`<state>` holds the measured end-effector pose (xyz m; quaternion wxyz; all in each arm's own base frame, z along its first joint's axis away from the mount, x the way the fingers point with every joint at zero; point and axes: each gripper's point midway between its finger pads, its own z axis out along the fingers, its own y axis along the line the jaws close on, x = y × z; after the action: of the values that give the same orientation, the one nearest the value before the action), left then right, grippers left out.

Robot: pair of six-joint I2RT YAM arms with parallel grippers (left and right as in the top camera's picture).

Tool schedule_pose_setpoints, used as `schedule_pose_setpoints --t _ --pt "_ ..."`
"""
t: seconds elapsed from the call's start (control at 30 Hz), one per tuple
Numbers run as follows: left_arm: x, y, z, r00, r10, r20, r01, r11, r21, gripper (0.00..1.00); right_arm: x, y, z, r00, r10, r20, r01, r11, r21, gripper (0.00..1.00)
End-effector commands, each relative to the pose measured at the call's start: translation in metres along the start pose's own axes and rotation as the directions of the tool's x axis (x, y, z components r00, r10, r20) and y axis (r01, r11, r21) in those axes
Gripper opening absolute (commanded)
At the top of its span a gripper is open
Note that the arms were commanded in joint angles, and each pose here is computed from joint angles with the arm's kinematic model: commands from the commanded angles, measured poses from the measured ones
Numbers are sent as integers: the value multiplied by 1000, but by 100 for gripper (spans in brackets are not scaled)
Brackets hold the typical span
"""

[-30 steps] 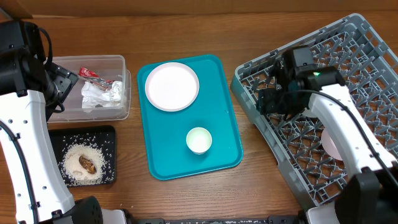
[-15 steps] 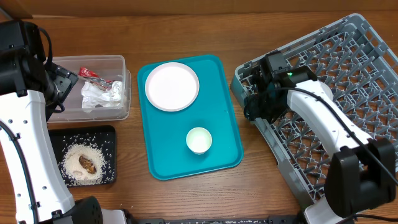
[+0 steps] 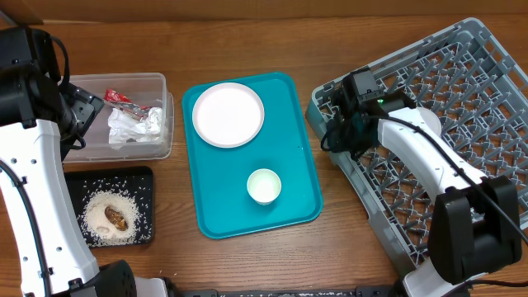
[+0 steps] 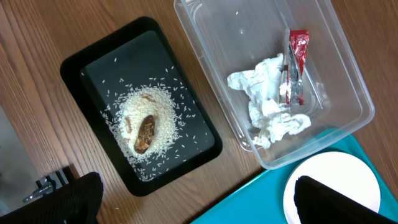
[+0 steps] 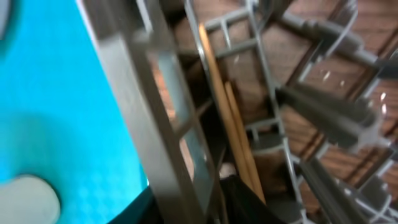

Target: Sort waste into correct bins and load items into the dishwasher

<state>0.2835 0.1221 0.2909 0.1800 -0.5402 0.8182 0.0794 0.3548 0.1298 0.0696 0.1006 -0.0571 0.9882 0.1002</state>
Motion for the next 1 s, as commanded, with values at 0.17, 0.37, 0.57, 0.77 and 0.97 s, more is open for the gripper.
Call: schedule_pose_setpoints --t 0.17,0.37,0.57,0.77,0.97 --pt "0 0 0 1000 -17 1 17 1000 -2 100 -28 6 1 990 84 110 -81 996 -26 4" --pt "0 0 0 1000 -17 1 17 1000 -2 100 -48 5 -2 973 127 191 -123 992 -32 4" --pt "0 0 0 1000 -17 1 17 1000 -2 100 -78 10 -10 936 169 307 -151 985 -83 4" --pt "0 0 0 1000 -17 1 17 1000 -2 100 -110 6 -25 880 225 419 -183 973 -139 6" --pt "0 0 0 1000 -17 1 17 1000 -2 100 -129 3 -36 835 277 475 -204 958 -200 9"
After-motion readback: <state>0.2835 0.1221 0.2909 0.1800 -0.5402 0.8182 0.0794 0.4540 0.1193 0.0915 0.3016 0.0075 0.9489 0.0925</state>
